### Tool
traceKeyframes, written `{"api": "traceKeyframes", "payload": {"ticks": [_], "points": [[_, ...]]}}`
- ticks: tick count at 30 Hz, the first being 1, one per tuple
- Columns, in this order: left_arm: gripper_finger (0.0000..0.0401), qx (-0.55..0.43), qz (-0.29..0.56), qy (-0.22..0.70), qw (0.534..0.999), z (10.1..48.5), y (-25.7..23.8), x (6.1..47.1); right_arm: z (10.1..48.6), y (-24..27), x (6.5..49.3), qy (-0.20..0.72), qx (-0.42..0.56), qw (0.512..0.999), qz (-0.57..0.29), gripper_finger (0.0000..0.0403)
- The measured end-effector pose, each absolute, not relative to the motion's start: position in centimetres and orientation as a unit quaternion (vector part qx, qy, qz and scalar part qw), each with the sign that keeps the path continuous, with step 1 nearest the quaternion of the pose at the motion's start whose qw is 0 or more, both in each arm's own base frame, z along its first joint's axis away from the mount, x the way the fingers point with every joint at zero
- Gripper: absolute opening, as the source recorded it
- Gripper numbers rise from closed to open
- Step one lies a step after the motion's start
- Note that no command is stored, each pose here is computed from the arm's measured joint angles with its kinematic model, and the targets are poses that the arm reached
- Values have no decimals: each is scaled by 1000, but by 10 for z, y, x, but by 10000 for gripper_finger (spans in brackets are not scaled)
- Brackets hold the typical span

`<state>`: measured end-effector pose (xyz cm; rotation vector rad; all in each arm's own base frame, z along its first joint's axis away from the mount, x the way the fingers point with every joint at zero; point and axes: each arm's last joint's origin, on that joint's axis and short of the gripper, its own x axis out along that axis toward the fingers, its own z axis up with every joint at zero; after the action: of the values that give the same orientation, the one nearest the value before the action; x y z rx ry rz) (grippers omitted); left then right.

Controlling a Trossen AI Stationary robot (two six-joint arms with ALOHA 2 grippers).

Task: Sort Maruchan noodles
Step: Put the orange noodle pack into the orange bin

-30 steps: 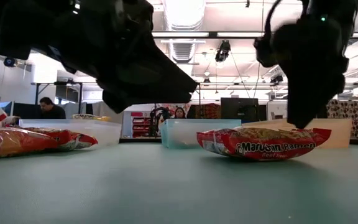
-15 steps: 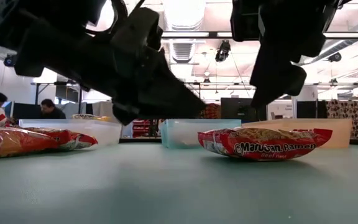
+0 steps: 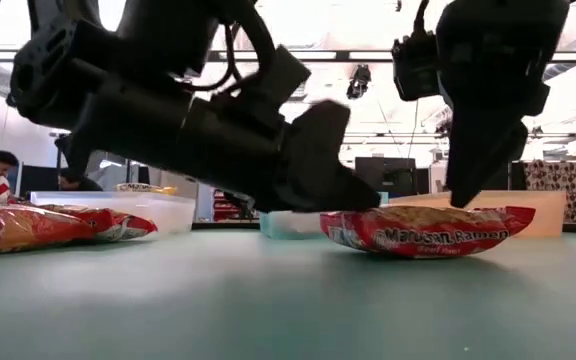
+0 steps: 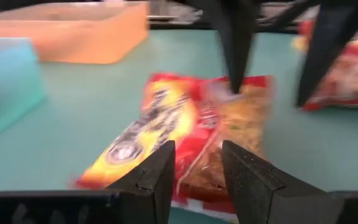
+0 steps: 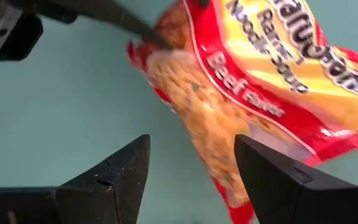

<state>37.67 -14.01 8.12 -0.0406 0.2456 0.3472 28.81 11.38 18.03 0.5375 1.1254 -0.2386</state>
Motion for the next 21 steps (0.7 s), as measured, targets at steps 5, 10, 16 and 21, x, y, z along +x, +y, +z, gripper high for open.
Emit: {"api": "traceKeyframes", "payload": {"ticks": [5,10,16,21], "points": [[115,-8,190,139,972,73,-136,376,179,112,284,540,244,795,-126,224],[115,-6,196,150,969,70,-136,374,184,109,279,536,258,789,-152,224],[115,0,194,158,968,68,-137,372,209,102,264,511,289,787,-189,224],[115,2,190,161,968,67,-139,370,233,92,251,435,304,810,-248,224]]}}
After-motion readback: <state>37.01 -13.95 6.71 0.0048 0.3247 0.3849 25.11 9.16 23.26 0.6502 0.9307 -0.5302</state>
